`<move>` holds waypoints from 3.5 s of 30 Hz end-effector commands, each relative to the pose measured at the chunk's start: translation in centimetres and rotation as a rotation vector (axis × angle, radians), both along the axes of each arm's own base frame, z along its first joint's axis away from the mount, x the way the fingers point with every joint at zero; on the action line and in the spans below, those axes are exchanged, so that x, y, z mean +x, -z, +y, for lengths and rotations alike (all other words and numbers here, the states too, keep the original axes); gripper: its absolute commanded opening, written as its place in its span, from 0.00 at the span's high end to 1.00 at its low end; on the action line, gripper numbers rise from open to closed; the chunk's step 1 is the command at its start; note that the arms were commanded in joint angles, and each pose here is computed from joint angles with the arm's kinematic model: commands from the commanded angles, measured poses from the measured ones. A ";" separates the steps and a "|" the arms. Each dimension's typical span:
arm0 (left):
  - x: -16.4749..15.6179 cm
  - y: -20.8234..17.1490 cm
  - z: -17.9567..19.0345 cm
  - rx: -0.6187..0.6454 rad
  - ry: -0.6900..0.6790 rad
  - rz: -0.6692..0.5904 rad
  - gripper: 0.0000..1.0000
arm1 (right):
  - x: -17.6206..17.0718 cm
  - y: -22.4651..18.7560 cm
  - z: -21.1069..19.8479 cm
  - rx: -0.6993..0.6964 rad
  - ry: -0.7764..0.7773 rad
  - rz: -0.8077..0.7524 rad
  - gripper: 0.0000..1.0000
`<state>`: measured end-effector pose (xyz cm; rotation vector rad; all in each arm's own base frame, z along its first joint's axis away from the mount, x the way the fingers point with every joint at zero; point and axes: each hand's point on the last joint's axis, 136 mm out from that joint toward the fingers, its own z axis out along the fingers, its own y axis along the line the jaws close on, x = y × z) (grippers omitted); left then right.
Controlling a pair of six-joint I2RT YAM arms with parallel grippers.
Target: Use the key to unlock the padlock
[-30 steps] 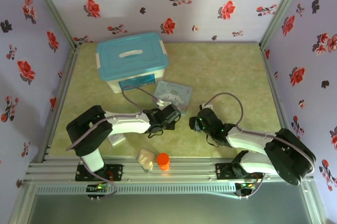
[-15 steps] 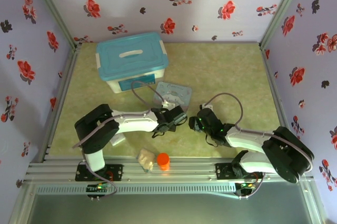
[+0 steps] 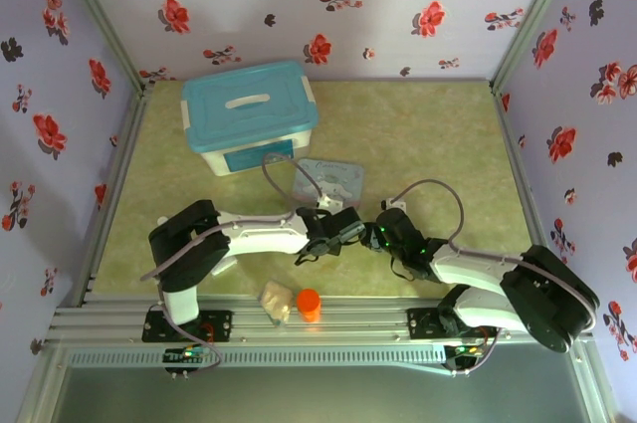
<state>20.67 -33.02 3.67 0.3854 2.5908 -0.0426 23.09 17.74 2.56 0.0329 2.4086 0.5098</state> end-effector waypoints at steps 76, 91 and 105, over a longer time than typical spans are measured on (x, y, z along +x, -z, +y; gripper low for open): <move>2.2 -7.9 6.2 -0.630 -0.148 -0.047 0.09 | -3.0 0.6 12.2 0.102 -0.234 0.131 0.48; 2.5 -8.0 6.4 -0.628 -0.153 -0.056 0.08 | -3.9 2.3 11.2 0.094 -0.180 0.216 0.71; 6.1 -8.1 7.3 -0.542 -0.158 -0.126 0.07 | -4.1 2.5 10.0 0.293 -0.079 0.228 0.86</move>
